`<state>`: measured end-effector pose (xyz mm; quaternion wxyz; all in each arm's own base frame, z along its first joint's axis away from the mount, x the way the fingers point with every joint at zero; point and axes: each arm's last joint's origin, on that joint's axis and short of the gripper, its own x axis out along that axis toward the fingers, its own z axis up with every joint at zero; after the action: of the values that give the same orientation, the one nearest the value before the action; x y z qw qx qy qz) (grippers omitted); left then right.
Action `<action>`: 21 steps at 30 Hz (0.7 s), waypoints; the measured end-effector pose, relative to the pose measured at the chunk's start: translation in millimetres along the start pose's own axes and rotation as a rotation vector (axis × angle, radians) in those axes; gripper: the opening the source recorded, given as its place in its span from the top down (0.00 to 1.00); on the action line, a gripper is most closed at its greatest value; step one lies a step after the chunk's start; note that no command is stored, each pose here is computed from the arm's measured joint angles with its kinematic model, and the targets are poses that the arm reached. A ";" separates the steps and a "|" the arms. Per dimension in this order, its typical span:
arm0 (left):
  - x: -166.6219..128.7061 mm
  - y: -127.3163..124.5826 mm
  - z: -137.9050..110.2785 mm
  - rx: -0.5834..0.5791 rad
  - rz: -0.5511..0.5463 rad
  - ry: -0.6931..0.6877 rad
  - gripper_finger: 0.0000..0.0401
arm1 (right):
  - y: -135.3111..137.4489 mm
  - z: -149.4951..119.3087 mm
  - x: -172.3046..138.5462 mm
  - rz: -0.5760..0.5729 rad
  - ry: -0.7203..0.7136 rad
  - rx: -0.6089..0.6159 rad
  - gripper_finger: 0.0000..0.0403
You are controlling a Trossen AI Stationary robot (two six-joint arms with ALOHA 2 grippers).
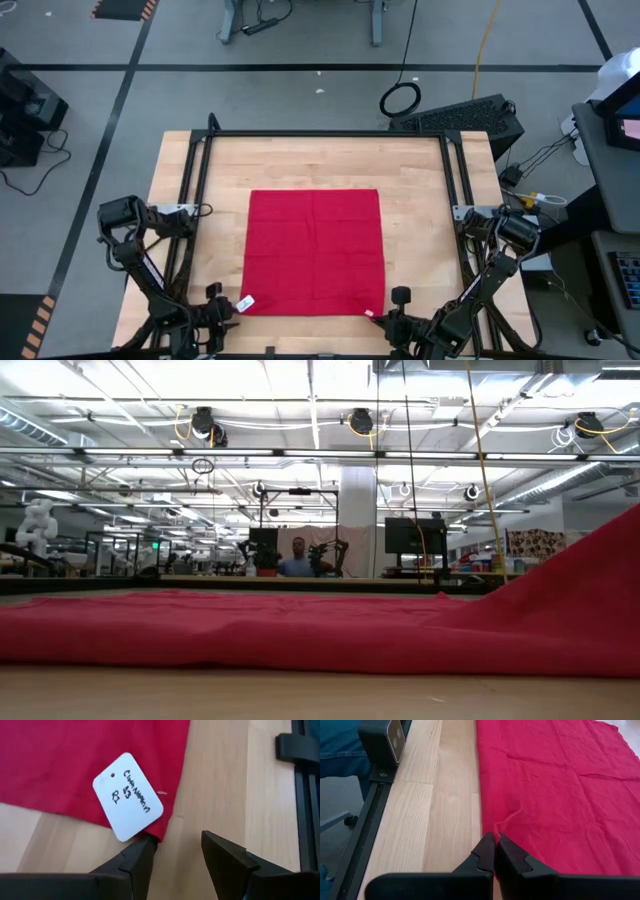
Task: Roll towel
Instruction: Roll the red towel
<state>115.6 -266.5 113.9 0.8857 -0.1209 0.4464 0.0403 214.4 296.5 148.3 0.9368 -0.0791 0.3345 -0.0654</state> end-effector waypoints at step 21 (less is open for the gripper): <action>-10.1 -13.4 6.2 0.112 -0.023 -0.115 0.56 | -0.5 -0.3 -0.1 -0.004 0.003 -0.014 1.00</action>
<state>116.7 -277.5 127.9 0.9157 -0.0740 0.3949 0.0121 214.1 296.0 148.2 0.9356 -0.0862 0.3362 -0.0648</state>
